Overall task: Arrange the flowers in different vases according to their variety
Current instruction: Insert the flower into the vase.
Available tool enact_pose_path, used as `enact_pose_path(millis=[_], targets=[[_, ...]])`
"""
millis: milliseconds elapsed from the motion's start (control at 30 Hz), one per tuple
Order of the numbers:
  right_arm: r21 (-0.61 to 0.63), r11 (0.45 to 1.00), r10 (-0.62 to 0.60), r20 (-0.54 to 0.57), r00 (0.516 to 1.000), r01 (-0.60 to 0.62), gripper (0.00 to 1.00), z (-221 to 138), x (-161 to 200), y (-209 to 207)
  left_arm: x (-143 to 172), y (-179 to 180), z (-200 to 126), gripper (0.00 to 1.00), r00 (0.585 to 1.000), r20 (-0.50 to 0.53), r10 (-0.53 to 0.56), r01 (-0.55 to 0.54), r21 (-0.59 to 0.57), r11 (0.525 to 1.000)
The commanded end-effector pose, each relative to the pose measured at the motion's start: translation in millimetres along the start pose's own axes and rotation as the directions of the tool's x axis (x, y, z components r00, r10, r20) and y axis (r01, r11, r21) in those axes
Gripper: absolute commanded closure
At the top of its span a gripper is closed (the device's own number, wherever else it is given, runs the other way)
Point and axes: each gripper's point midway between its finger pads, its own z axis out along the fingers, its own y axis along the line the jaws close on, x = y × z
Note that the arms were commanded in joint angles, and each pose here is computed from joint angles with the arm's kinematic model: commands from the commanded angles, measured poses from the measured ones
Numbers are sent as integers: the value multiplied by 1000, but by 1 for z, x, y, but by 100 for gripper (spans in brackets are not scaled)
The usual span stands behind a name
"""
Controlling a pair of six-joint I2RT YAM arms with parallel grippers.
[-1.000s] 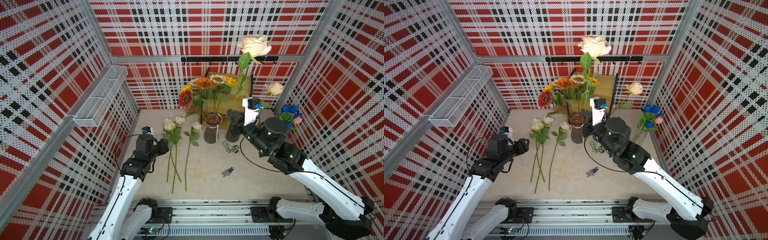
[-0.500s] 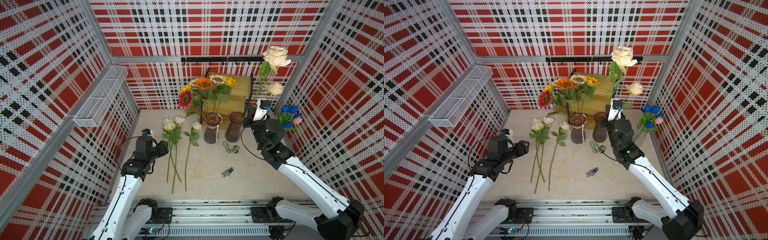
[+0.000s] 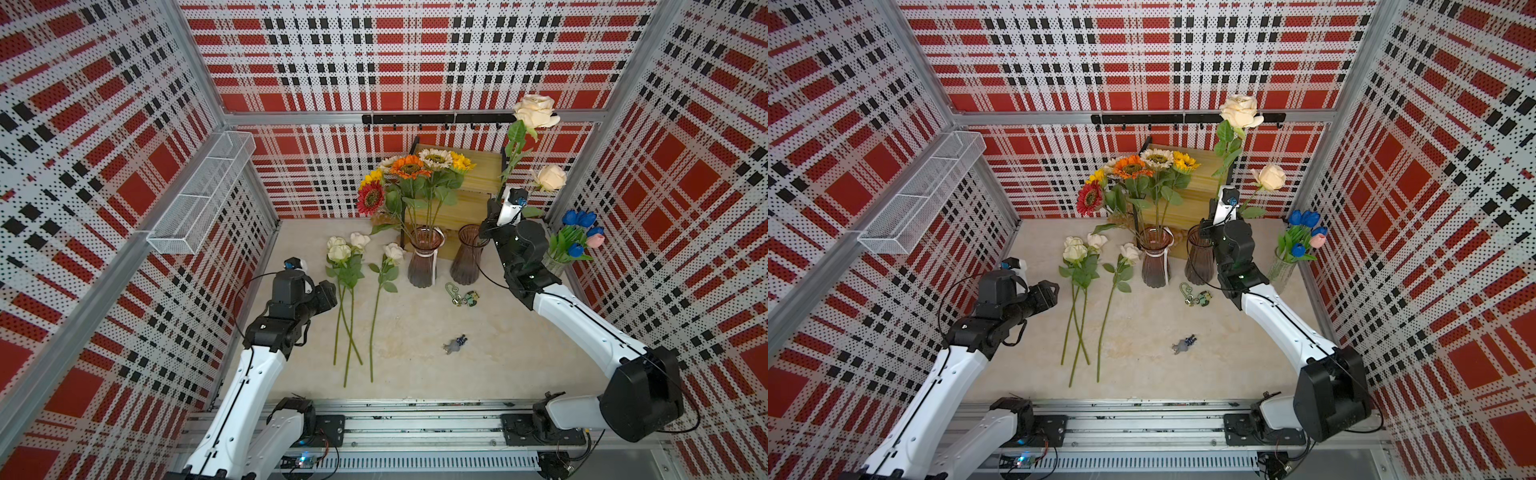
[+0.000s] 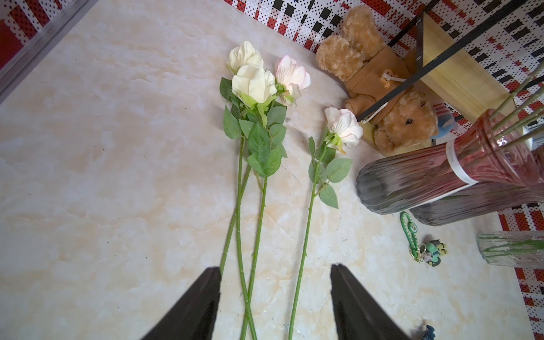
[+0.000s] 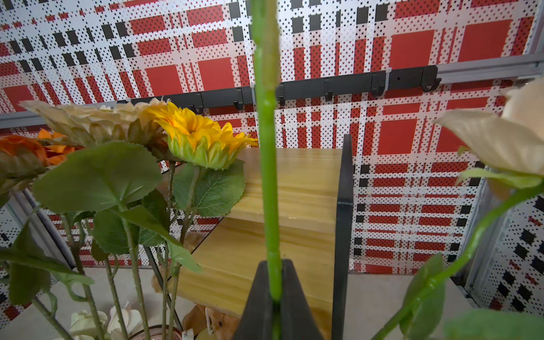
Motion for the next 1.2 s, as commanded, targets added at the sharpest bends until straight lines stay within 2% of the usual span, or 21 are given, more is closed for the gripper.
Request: enact_pose_path(millis=[0,367,400,433,467,533,633,867,1033,1167], targets=[[-17,999,46,40,998,-45,100,13,-8,-1,-6,0,-3,35,1000,27,-3,3,10,1000],[-12,997,69,-151,986,-71,98,36,73,-7,-7,3,0,36,1000,22,-9,9,2,1000],[-8,997,72,-169,983,-75,79,35,81,-8,-7,3,0,36,1000,20,-9,9,3,1000],[-3,997,77,-182,980,-79,64,34,86,-9,-6,2,1,36,1000,17,-10,10,4,1000],[2,996,83,-194,977,-84,55,32,91,-10,-6,2,2,36,1000,16,-8,8,4,1000],[3,995,94,-205,974,-95,48,27,95,-11,-6,3,2,36,1000,16,-9,9,2,1000],[15,994,105,-211,972,-104,31,17,95,-14,-7,3,2,36,1000,20,-9,9,5,1000],[21,994,105,-251,962,-103,17,-4,100,-17,0,5,8,36,1000,-3,-17,17,4,1000],[15,994,106,-220,970,-105,15,-24,85,-14,10,10,20,36,999,-46,-28,27,-10,1000],[-10,995,92,-211,973,-97,12,-38,67,-4,22,21,35,37,993,-106,-47,40,-67,997]])
